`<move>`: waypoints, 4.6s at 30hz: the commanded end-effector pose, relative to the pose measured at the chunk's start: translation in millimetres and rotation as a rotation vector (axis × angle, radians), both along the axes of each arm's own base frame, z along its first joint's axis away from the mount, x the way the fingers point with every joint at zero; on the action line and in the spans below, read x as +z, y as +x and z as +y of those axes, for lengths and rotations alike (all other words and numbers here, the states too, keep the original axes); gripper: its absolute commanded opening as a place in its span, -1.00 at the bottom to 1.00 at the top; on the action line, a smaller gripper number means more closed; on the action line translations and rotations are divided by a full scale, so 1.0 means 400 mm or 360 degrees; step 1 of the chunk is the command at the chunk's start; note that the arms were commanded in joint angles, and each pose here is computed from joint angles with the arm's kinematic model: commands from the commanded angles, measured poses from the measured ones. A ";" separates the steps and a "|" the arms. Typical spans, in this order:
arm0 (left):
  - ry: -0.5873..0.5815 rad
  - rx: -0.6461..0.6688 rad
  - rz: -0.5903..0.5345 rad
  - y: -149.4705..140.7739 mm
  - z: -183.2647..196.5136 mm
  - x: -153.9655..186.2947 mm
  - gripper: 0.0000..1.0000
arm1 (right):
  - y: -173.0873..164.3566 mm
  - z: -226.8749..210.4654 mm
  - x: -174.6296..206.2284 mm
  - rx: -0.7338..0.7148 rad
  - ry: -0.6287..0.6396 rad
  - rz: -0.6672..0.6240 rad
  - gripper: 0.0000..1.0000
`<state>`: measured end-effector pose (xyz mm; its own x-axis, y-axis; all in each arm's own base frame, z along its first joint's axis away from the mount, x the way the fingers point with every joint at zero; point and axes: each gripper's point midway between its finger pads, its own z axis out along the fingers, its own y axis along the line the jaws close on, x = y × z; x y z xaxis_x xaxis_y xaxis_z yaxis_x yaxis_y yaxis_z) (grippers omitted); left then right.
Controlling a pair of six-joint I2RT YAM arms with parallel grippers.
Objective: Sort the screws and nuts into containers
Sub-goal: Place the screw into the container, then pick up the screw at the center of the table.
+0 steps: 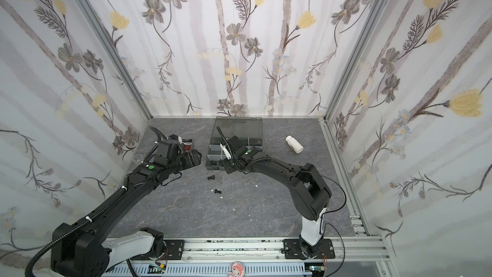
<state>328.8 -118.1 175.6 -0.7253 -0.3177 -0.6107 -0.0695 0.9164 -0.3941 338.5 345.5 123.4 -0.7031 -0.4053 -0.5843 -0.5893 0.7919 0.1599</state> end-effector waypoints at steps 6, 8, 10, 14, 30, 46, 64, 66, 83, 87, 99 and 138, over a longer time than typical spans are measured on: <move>-0.0016 -0.0057 -0.0030 0.006 -0.014 0.010 1.00 | 0.093 -0.047 0.049 -0.0082 0.0038 -0.0067 -0.69; -0.0021 -0.0064 -0.0021 0.007 -0.017 0.006 1.00 | 0.115 -0.059 0.051 -0.0107 0.0043 -0.0069 -0.69; -0.0019 -0.0066 -0.0013 0.008 -0.018 0.001 1.00 | 0.137 -0.070 0.053 -0.0130 0.0054 -0.0070 -0.69; -0.0026 -0.0073 -0.0005 0.011 -0.023 -0.004 1.00 | 0.181 -0.089 0.055 -0.0172 0.0059 -0.0083 -0.69; -0.0071 -0.0158 0.0035 0.011 -0.052 -0.027 1.00 | 0.272 -0.114 -0.042 -0.0219 0.0031 0.0001 -0.69; -0.0060 -0.0167 0.0058 0.014 -0.054 -0.042 1.00 | 0.302 -0.127 -0.061 -0.0240 0.0056 0.0018 -0.30; 0.0088 -0.0225 0.0264 -0.013 -0.076 -0.139 0.77 | 0.248 -0.152 0.080 -0.0260 0.0198 -0.0102 -0.24; 0.0110 -0.0239 0.0304 -0.020 -0.087 -0.158 0.71 | 0.234 -0.160 0.100 -0.0261 0.0216 -0.0128 -0.24; 0.0235 -0.0211 0.0486 -0.059 -0.132 -0.248 0.41 | 0.084 -0.226 0.271 -0.0268 0.0469 -0.0368 0.21; 0.0264 -0.0220 0.0523 -0.063 -0.143 -0.275 0.41 | 0.055 -0.241 0.283 -0.0271 0.0506 -0.0395 0.28; 0.0329 -0.0195 0.0613 -0.042 -0.152 -0.353 0.43 | 0.004 -0.249 0.274 -0.0228 0.0545 -0.0400 0.40; 0.0366 -0.0240 0.0721 -0.060 -0.181 -0.411 0.05 | -0.001 -0.253 0.280 -0.0221 0.0552 -0.0435 0.39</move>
